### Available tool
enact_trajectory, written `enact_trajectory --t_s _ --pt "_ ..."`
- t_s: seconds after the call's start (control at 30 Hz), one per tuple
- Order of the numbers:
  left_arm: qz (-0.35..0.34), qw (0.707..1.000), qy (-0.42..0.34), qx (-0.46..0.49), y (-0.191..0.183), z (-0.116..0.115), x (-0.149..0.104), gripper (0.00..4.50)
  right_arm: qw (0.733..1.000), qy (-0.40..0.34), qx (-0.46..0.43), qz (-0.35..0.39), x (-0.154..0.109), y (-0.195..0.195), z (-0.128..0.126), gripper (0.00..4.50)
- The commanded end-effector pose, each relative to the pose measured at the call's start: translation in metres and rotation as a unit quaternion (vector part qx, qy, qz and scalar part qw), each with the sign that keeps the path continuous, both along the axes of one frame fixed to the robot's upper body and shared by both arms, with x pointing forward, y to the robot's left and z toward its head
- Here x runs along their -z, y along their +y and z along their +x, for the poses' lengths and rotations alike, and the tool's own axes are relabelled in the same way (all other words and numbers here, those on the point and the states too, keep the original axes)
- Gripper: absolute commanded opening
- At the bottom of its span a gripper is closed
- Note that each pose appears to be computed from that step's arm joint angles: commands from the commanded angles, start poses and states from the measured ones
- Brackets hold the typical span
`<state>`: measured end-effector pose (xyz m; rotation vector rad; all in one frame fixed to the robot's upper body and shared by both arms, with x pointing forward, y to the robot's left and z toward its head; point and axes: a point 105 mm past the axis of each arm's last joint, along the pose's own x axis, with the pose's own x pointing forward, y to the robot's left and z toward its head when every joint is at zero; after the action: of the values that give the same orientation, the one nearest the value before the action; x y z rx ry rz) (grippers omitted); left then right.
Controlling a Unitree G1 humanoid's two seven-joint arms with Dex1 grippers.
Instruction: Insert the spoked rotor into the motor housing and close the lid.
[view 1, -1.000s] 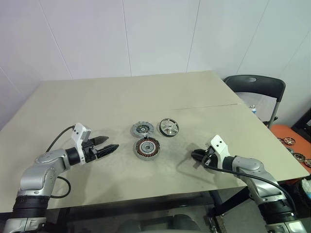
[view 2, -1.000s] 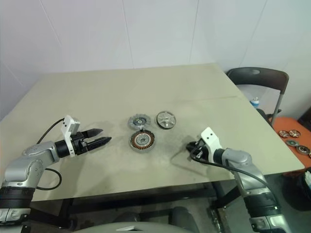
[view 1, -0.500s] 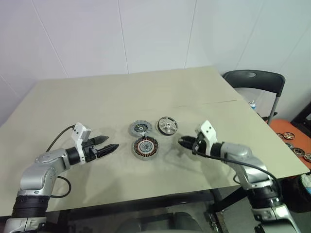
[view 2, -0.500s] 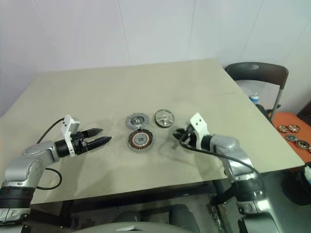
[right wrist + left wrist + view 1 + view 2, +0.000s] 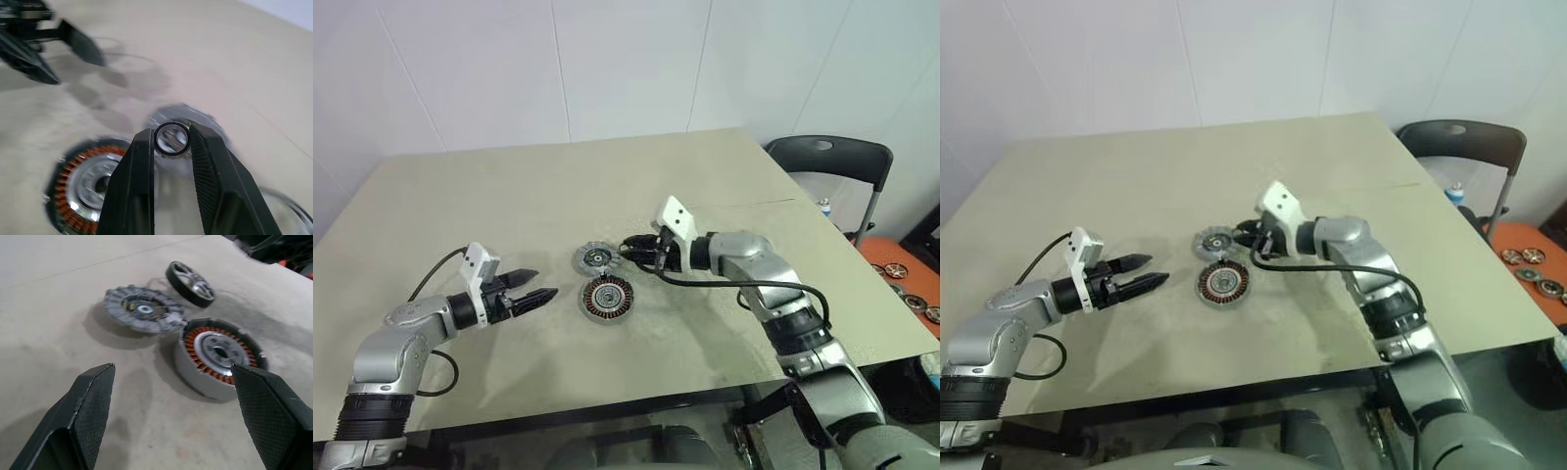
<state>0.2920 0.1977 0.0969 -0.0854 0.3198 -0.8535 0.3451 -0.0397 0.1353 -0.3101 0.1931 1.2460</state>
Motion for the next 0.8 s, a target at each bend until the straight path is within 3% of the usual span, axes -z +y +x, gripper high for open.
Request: enact_trajectory --t_s 0.03,0.43,0.67,0.8 --pt "0.006 1.000 -0.018 0.019 -0.002 -0.005 -0.012 4.03 0.997 0.012 -0.068 -0.023 0.003 0.008 -0.011 0.70" --pt "0.023 0.999 -0.011 0.037 -0.007 -0.016 -0.006 4.03 0.991 0.019 -0.111 -0.075 0.031 0.022 -0.004 0.70" --pt "0.056 0.994 0.001 0.095 -0.015 -0.035 0.004 4.03 0.986 0.015 -0.132 -0.096 0.040 0.024 -0.007 0.70" --pt "0.058 0.994 0.000 0.095 -0.013 -0.035 0.004 4.03 0.986 0.014 -0.133 -0.095 0.039 0.025 -0.006 0.70"
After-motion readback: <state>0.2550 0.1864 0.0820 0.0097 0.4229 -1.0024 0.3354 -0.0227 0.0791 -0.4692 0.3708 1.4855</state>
